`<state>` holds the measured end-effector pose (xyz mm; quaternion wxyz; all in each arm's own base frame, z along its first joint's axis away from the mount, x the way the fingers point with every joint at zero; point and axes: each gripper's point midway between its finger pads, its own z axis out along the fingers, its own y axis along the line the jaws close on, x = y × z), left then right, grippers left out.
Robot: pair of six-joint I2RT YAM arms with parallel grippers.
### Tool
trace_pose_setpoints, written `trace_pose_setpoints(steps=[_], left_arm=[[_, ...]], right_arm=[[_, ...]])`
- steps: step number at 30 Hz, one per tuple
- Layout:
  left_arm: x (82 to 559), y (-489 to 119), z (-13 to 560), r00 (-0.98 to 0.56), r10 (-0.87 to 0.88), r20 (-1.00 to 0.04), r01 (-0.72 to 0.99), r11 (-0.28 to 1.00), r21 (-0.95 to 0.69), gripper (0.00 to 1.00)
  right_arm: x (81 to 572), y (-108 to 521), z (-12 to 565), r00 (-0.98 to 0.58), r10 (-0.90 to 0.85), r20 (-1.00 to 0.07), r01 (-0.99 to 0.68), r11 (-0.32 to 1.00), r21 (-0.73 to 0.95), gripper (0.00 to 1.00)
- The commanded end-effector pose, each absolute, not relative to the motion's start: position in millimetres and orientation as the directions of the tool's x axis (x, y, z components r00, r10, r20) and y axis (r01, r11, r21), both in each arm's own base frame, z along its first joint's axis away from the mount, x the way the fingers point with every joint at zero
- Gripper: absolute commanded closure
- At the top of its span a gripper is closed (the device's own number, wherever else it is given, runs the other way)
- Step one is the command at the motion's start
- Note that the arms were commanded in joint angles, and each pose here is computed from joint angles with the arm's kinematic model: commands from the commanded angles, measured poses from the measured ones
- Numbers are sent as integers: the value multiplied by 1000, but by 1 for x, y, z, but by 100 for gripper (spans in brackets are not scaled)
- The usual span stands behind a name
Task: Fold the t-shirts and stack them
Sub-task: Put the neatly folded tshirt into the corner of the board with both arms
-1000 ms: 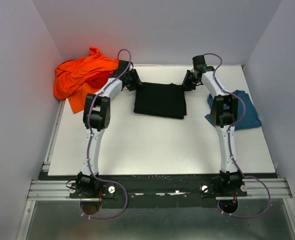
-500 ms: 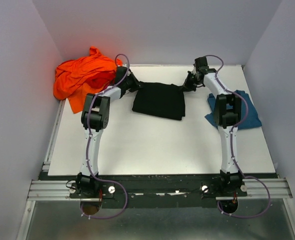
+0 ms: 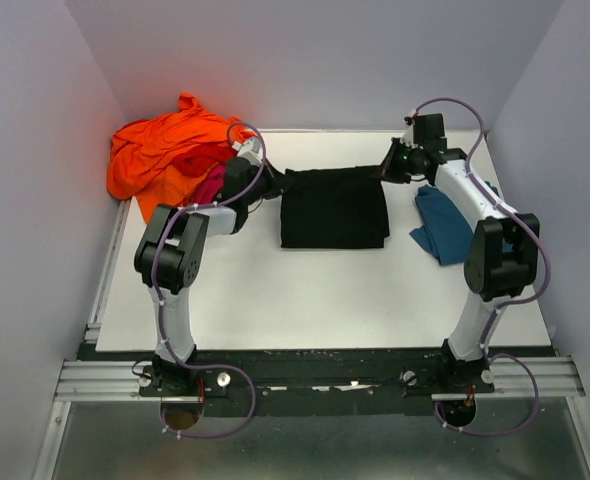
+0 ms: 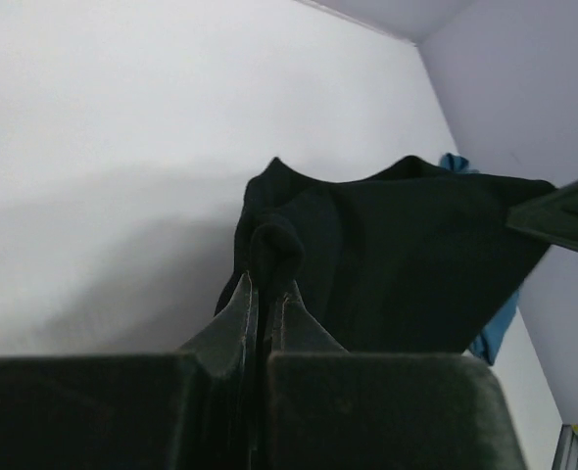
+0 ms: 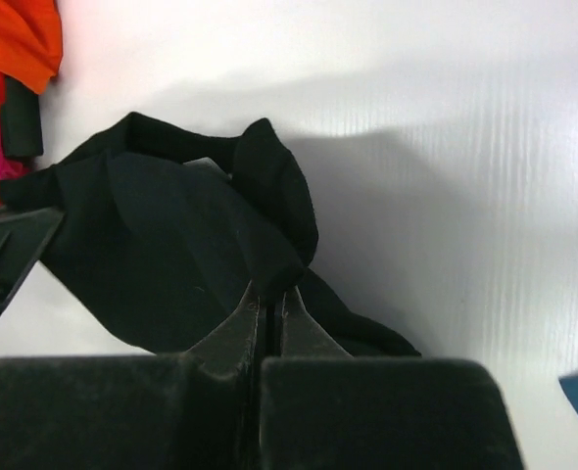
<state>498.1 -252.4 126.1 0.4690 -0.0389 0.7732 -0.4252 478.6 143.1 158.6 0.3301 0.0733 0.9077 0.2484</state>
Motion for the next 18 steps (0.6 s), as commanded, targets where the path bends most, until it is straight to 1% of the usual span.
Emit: trace_pose_setpoints(steps=[1,6,13,18], left_arm=[[467,-283,200,-381,-463,-800,508,618,-600,100],[424,-318,235,-283,-420,-863,550,666,-504,100],[381,-365,277,-194,-432,-881,575,677,-459,100],[353,-433,283,-205,-426,-881,595,661,-458,100]], right_arm=[[463,117,185,-691,320,-649,-23,887,461,99],[433,78,225,-595,391,-702,48,889,455,99],[397,-1,255,-496,508,-705,239,860,451,99],[378,-65,267,-403,549,-732,389,827,406,99]])
